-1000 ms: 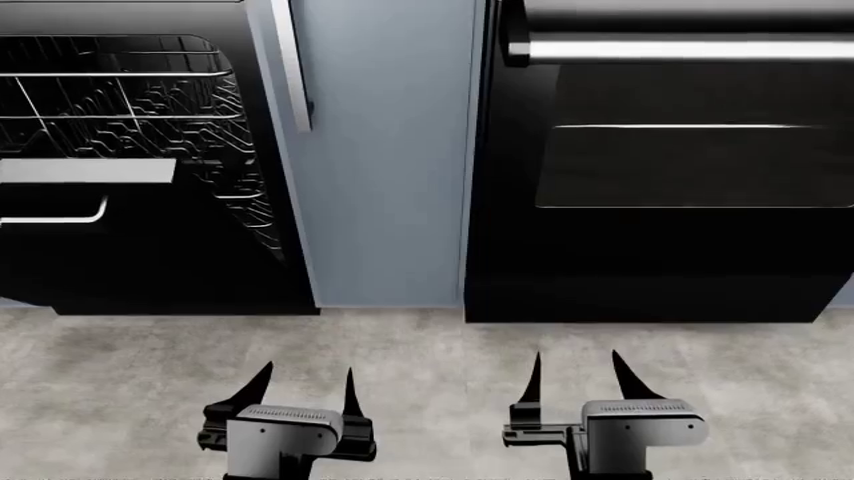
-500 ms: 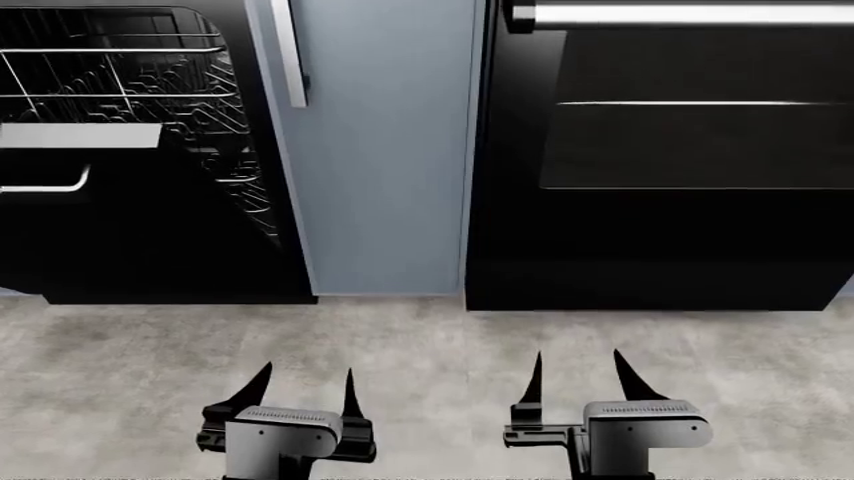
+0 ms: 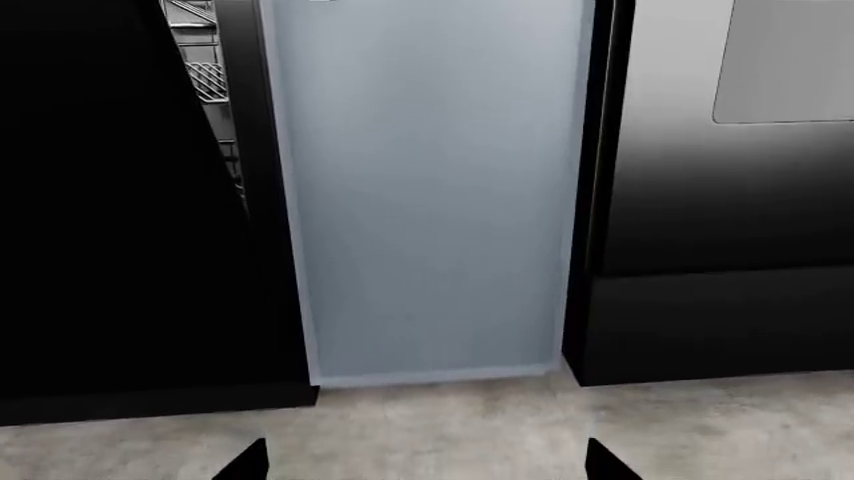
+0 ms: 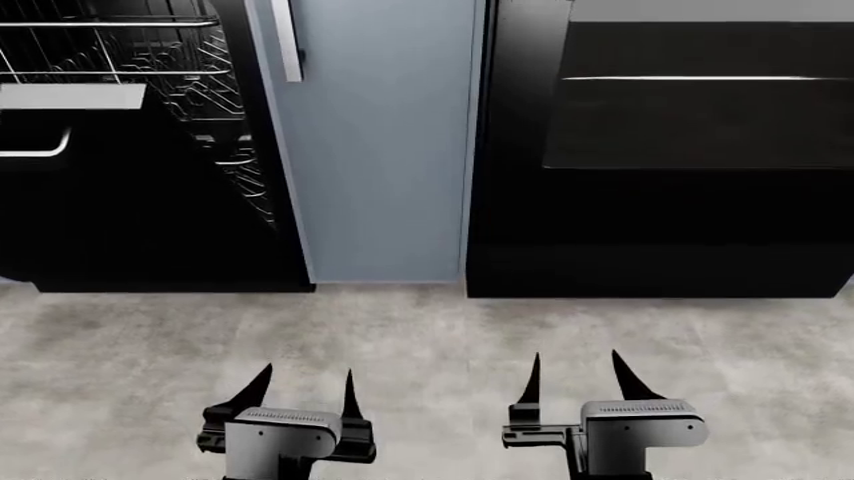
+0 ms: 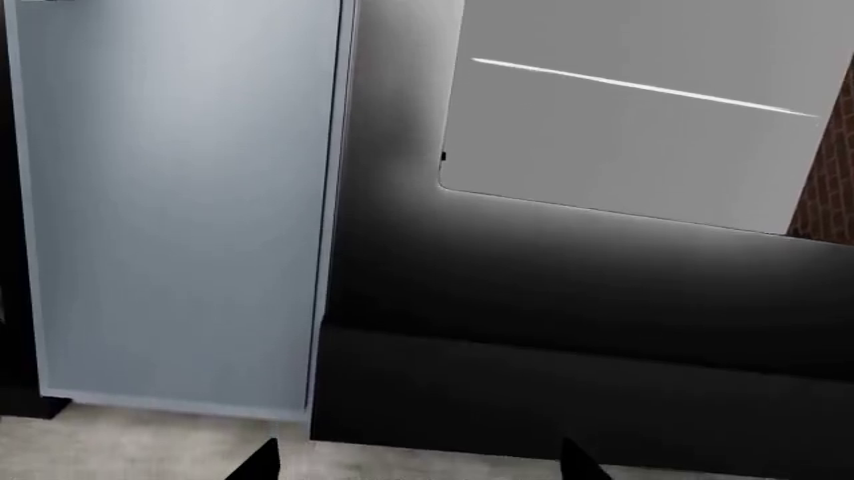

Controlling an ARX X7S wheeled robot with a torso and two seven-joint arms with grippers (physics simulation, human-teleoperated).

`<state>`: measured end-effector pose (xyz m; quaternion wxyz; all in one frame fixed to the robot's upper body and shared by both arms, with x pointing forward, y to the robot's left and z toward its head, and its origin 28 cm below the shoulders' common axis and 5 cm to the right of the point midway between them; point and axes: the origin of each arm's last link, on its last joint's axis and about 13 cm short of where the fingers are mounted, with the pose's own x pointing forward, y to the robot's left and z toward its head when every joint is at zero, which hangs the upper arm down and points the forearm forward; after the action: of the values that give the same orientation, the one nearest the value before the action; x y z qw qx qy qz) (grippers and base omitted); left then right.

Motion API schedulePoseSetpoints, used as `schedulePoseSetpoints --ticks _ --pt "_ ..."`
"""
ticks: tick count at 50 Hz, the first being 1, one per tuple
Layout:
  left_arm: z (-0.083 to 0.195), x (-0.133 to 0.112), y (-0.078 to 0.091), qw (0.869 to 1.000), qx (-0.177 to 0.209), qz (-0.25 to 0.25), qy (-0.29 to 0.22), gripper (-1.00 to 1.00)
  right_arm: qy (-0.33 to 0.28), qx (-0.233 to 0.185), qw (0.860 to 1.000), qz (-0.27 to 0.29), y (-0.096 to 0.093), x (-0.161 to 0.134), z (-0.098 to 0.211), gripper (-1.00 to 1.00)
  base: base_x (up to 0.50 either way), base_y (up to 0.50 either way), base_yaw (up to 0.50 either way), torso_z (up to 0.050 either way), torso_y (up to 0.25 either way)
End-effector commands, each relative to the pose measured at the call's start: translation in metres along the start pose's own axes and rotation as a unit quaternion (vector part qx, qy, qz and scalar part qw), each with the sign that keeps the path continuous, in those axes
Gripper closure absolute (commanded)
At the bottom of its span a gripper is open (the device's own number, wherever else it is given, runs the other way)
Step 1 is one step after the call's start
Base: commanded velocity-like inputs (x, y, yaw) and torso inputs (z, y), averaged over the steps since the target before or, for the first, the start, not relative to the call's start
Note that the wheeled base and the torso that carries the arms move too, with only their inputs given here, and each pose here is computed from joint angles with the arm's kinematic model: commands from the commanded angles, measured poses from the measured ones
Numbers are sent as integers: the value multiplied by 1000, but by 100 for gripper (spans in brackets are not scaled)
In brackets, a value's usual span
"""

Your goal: Close the dishwasher door

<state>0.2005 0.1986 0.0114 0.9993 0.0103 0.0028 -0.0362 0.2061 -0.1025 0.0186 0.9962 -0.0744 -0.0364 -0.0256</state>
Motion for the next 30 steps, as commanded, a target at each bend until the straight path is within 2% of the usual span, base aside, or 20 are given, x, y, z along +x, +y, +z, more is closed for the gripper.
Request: schedulePoseSetpoints --ticks 1,30 --pt "-1 -1 0 1000 1 0 0 -100 1 0 1000 1 0 -1 0 -100 0 0 0 -50 0" --pt "0 -1 0 1000 4 -3 0 -100 1 0 1000 1 0 -1 -1 -100 0 0 0 -50 0"
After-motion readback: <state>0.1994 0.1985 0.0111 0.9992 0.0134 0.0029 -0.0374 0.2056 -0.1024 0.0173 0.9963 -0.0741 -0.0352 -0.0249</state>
